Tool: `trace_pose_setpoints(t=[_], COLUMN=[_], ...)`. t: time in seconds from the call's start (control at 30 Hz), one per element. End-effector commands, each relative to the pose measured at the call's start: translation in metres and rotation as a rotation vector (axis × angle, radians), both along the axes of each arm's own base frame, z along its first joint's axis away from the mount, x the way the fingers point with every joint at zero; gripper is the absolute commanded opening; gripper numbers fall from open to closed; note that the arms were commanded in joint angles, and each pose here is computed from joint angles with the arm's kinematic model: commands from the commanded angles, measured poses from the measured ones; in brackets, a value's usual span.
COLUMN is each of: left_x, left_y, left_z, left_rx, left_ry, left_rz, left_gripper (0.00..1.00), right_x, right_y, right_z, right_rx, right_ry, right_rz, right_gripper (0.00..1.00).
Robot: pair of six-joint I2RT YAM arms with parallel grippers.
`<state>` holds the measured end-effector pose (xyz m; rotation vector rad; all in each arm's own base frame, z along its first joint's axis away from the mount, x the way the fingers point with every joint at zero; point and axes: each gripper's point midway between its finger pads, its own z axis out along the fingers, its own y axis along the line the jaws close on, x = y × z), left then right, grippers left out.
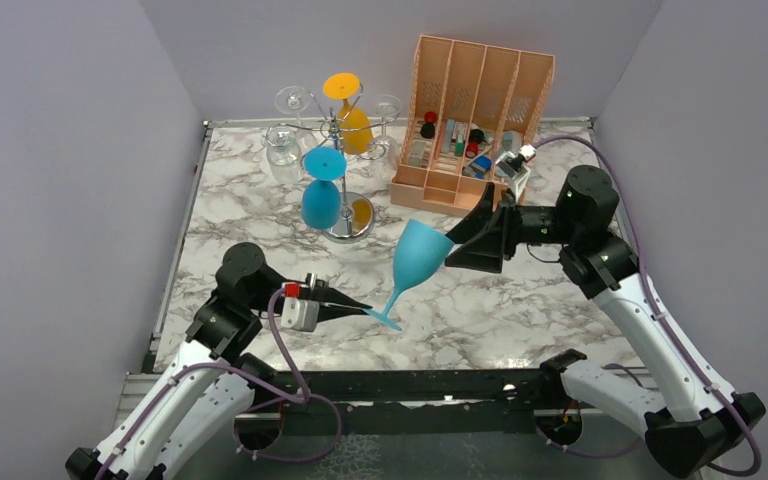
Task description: Place the wine glass upside down on the wine glass rack
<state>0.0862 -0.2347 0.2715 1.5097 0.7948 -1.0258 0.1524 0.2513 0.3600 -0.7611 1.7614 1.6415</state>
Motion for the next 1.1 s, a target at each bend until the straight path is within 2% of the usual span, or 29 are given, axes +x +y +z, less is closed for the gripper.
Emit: trace_pose_setpoints(t=[0.0, 0.17, 0.27, 0.4, 0.6, 0.77, 0.87, 0.97, 1.07], left_x=[0.017, 0.028, 0.030, 0.034, 0.028, 0.032, 0.033, 0.034, 0.039], left_y=[0.001, -0.003, -0.007, -0.007, -0.005, -0.004, -0.006, -0.009, -0.011], left_z=[0.026, 0.051, 0.058, 0.063, 0.063, 0.057, 0.065, 0.072, 0.082], left_rx=[-0.034, -0.055, -0.050, -0.067, -0.090, -0.099, -0.106, -0.104, -0.115], left_ry=[-0.038, 0.032, 0.056, -0.018, -0.074, -0.015, 0.060, 0.104, 0.143], left_rz=[0.108, 0.156, 0.133, 0.146, 0.126, 0.167, 0.169, 0.157, 0.181], left_gripper=[0.00, 0.00, 0.00, 0.00, 0.00, 0.00, 0.00, 0.00, 0.00], right_x=[0.004, 0.027, 0.042, 0.043, 0.062, 0.049, 0.042, 0.031, 0.016], right_y=[-0.003, -0.006, -0.006, -0.005, -0.027, -0.028, -0.024, -0.020, -0.018], right_z=[-0.005, 0.019, 0.028, 0.042, 0.087, 0.082, 0.071, 0.068, 0.066], right_rx=[-0.004, 0.038, 0.037, 0.040, 0.074, 0.052, 0.043, 0.096, 0.139], right_ry=[-0.143, -0.331, -0.379, -0.447, -0.531, -0.607, -0.589, -0.560, -0.567], right_rz=[-0.060, -0.185, -0.242, -0.231, -0.469, -0.416, -0.358, -0.316, -0.251], right_gripper=[0.94, 0.94, 0.94, 0.97, 1.00, 1.00, 0.93, 0.86, 0.72])
